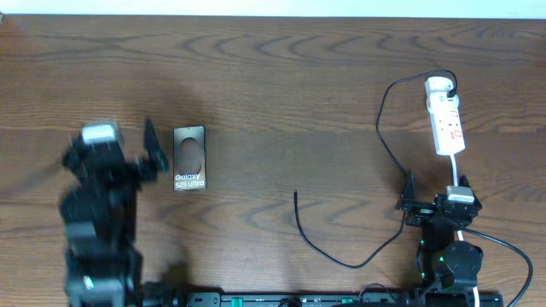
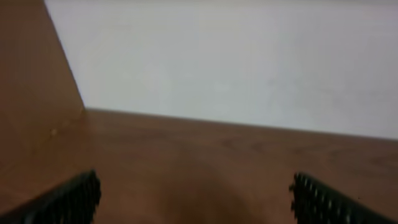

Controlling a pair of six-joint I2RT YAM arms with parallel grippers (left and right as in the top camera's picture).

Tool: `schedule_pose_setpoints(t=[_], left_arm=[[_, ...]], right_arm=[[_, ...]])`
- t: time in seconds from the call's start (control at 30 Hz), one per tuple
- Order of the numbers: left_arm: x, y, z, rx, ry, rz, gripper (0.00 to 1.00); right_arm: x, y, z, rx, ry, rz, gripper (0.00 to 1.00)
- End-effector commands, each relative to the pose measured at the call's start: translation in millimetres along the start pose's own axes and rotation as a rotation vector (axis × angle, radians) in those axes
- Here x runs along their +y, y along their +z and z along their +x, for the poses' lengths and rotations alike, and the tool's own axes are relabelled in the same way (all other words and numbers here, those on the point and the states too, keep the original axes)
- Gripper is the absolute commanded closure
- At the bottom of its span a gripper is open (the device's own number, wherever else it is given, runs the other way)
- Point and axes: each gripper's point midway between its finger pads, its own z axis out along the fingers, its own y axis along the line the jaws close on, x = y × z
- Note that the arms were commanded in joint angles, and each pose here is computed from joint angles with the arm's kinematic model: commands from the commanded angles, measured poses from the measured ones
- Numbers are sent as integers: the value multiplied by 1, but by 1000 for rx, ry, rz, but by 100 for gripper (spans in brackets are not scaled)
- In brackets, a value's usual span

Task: Plug charger to phone and switch on socket
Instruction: 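Raise the left arm and move the open gripper over the phone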

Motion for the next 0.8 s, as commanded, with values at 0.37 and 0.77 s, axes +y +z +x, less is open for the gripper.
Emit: schedule_pose_setpoints(t=[0.37, 0.77], left_arm=[[-30, 117, 88, 883, 39, 57, 4], [-42, 121, 179, 1193, 10, 114, 4]], right_arm=[[3, 0, 1, 2, -16, -10, 1], [3, 0, 1, 2, -16, -10, 1]])
